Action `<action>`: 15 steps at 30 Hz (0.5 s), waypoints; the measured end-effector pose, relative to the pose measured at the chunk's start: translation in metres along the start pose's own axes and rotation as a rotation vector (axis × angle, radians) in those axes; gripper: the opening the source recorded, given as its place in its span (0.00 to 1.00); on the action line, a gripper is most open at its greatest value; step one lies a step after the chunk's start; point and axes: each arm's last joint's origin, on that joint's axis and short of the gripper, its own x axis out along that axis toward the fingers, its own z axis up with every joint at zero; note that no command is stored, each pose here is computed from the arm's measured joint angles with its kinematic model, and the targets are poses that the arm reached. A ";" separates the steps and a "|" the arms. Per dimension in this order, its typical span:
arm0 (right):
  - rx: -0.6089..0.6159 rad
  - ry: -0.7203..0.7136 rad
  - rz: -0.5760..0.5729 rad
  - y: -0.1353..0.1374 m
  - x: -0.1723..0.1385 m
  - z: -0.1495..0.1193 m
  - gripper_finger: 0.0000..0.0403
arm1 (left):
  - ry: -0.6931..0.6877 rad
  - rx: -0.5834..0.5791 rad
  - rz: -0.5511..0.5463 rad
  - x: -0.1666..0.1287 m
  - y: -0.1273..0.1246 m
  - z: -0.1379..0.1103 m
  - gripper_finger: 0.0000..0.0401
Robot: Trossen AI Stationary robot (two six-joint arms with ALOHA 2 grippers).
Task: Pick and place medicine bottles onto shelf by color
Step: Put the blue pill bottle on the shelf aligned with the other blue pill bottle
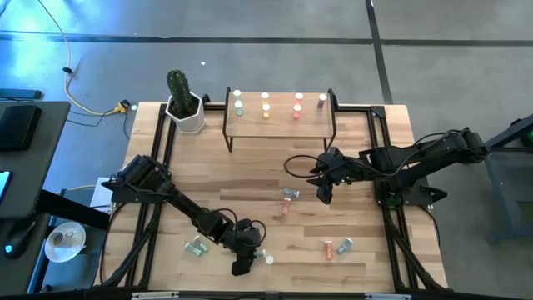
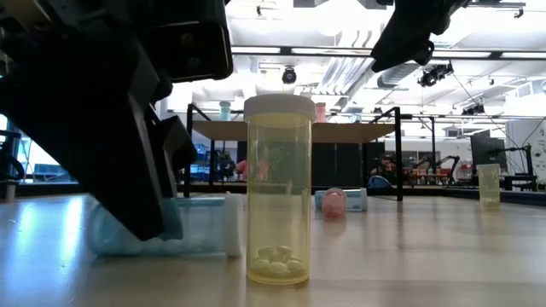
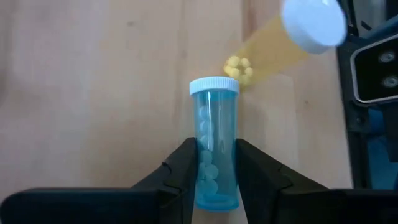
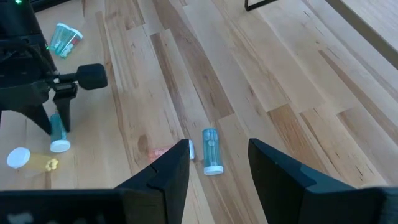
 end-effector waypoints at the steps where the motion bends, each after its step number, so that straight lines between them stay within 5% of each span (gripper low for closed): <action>1: 0.000 0.000 0.000 0.000 0.000 0.000 0.39 | -0.001 0.000 0.009 -0.002 0.001 0.000 0.21; 15: 0.002 -0.007 0.004 0.000 0.000 0.001 0.39 | -0.087 0.008 0.188 -0.038 0.015 0.020 0.21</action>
